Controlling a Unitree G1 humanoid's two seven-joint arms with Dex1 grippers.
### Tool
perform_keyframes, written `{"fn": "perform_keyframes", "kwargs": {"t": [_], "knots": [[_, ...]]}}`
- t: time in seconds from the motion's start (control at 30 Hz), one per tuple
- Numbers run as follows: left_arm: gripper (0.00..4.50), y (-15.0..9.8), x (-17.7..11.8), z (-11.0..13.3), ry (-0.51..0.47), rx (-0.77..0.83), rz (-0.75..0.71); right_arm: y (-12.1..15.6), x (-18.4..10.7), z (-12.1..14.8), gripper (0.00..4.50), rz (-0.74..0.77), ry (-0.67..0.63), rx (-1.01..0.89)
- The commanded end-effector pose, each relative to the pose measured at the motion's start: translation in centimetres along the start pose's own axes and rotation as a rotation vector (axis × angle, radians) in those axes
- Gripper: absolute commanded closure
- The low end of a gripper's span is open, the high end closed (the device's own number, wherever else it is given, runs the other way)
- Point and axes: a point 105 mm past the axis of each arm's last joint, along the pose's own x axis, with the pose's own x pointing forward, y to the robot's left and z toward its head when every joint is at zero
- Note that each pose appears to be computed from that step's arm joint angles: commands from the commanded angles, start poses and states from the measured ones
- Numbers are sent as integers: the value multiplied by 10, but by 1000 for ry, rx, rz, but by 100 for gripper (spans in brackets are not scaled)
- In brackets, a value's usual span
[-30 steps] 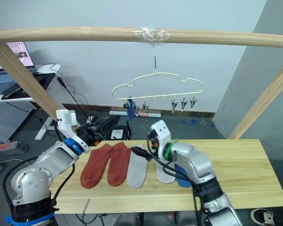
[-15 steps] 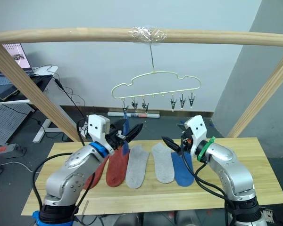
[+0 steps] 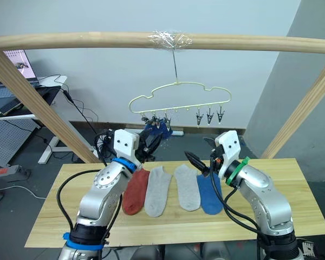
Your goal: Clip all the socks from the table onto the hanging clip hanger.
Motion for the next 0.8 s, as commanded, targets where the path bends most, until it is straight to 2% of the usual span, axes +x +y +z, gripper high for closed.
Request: {"fn": "perform_keyframes", "kwargs": {"t": [0.03,0.3,0.8], "knots": [[228,5,9,8,-54,23,15,5,-2,25,0,39,-81,-59],[228,18,24,12,-96,16,78,5,-1,33,0,39,-98,-66],[228,22,39,16,-124,34,85,6,0,38,0,42,-103,-77]]}}
